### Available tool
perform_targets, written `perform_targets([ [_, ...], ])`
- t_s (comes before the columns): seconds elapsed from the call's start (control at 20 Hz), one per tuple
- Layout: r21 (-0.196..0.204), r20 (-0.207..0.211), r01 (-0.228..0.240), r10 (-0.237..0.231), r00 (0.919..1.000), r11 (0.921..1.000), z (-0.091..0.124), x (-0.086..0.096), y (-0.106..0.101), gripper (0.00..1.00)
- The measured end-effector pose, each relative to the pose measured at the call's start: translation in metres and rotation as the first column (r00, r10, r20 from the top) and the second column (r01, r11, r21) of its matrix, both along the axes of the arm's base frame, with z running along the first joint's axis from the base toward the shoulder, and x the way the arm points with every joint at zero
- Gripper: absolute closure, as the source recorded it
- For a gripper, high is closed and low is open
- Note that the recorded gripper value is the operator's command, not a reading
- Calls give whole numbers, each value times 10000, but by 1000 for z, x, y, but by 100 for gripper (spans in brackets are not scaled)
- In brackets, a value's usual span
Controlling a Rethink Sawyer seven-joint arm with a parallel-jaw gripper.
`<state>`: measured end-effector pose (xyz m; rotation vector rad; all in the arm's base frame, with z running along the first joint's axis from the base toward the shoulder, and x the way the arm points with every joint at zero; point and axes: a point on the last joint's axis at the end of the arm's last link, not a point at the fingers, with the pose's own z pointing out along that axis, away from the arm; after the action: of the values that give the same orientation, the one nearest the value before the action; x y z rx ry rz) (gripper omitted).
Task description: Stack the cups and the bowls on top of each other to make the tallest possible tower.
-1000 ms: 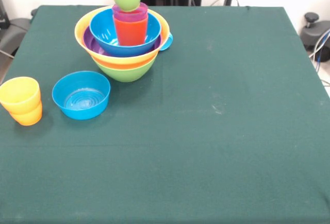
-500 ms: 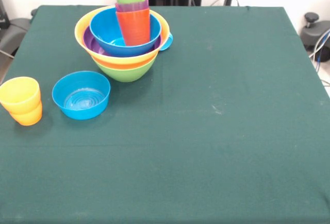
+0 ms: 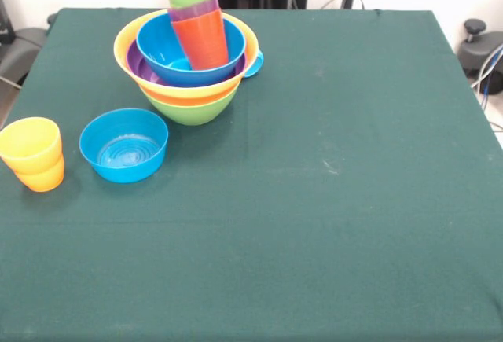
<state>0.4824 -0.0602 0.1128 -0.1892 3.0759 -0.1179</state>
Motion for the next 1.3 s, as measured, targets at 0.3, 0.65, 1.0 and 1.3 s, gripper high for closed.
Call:
perform_targets([
  [0.3,11,85,323,-323,9994,9995,5,3,-7,100],
  [0.65,55,479,1165,-1166,9920,9932,28,16,-21,100],
  [1.0,66,732,1668,-1668,9833,9860,50,25,-25,100],
  [1.3,42,646,1818,-1817,9812,9833,58,26,-25,100],
])
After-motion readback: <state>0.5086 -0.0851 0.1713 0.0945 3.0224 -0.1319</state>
